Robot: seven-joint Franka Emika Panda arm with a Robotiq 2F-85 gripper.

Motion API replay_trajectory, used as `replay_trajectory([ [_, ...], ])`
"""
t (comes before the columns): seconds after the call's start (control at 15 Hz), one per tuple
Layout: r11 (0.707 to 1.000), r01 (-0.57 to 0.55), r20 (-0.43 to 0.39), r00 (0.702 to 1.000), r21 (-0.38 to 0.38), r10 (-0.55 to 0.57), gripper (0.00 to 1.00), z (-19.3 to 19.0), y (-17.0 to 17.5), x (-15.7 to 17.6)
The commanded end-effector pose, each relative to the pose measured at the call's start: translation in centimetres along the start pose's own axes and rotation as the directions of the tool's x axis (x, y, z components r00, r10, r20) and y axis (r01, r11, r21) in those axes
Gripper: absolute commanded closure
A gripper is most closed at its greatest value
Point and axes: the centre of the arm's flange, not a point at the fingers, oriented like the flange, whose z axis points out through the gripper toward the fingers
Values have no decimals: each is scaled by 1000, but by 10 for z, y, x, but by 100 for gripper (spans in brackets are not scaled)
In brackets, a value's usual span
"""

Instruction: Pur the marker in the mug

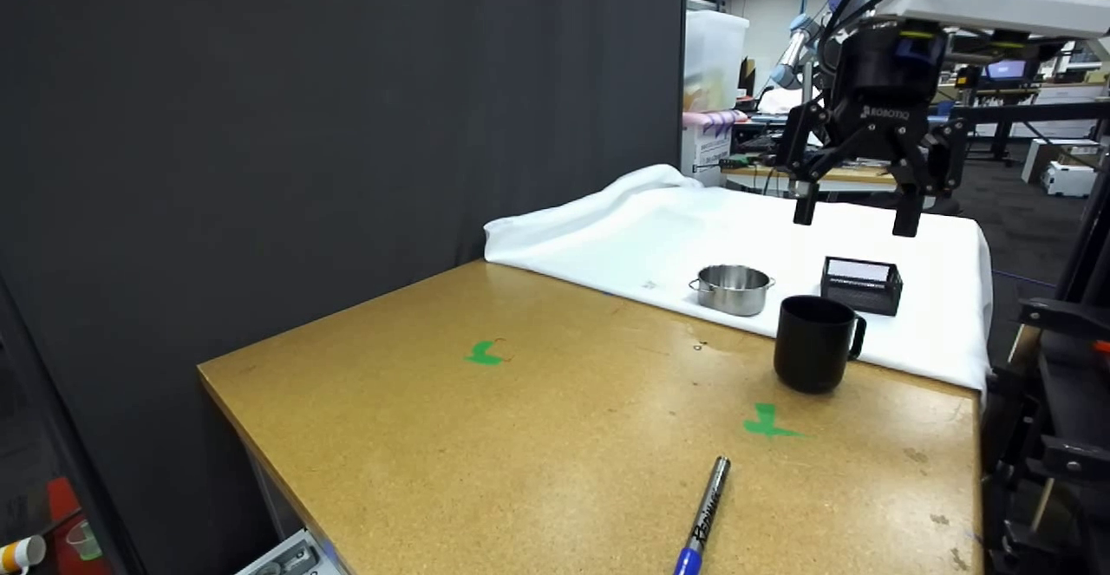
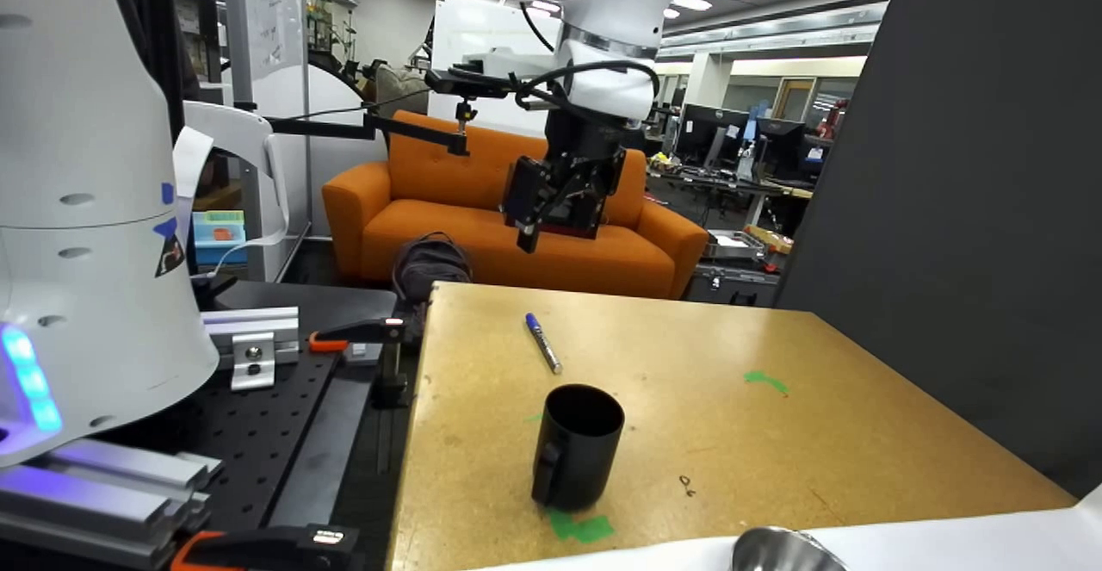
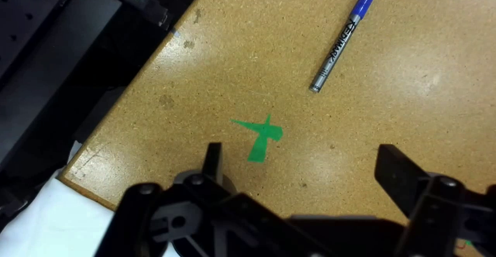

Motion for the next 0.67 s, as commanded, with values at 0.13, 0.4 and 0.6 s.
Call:
replay_trajectory([
  [0.13, 1000, -5, -2, 1000, 5, 5, 0, -2, 0, 2],
  [0.4, 997, -80, 61, 995, -3, 80, 0, 32, -8, -7],
  [0.6, 991, -134, 138, 981, -20, 136, 0, 66, -12, -21],
])
